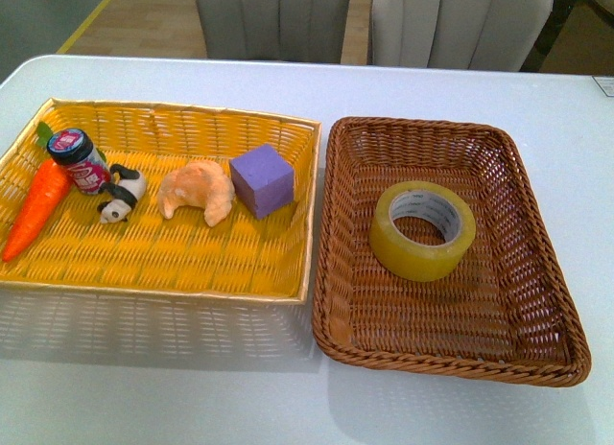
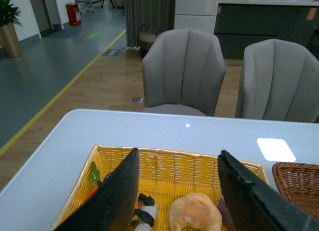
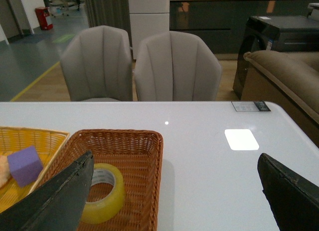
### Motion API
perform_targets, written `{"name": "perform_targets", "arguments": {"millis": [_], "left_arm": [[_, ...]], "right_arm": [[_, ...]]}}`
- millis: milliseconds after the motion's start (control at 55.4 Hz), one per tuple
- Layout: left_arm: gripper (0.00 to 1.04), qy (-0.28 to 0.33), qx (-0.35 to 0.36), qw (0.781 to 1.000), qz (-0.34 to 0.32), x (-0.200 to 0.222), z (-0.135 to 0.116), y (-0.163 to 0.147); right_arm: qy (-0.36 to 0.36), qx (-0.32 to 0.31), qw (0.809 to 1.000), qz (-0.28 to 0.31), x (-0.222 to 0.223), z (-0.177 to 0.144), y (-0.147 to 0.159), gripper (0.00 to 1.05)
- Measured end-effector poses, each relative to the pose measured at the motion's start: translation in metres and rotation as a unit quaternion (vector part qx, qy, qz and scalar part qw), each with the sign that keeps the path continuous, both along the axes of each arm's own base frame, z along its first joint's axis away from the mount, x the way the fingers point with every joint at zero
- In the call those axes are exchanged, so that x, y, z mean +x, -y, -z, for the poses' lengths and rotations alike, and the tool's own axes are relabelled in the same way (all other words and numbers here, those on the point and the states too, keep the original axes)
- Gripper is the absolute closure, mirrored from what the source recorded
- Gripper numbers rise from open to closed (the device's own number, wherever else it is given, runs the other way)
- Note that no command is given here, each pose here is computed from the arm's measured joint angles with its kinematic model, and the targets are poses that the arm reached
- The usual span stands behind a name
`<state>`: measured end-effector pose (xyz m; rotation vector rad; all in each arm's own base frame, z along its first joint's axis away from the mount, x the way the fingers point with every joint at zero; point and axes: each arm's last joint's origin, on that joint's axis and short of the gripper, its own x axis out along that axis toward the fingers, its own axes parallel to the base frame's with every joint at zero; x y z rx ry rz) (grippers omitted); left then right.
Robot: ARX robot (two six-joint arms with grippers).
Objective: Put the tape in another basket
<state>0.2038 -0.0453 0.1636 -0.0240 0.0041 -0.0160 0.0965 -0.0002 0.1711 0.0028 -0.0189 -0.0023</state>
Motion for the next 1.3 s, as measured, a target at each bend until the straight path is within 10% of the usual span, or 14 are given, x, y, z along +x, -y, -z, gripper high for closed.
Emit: {"name": "perform_targets", "arguments": {"millis": [181,1300], "left_arm": [[1.04,-0.006,0.004,1.000,-0.004,-0.021,0.002,-0.016],[1.03,0.010,0.007,1.000,-0.006,-0.085,-0.008,-0.045]], "right_arm": [[0.000,0.000,1.000,0.000,0.000,0.000,0.000,0.09],[0.000,0.000,1.000,0.000,0.000,0.000,0.000,0.09]]}}
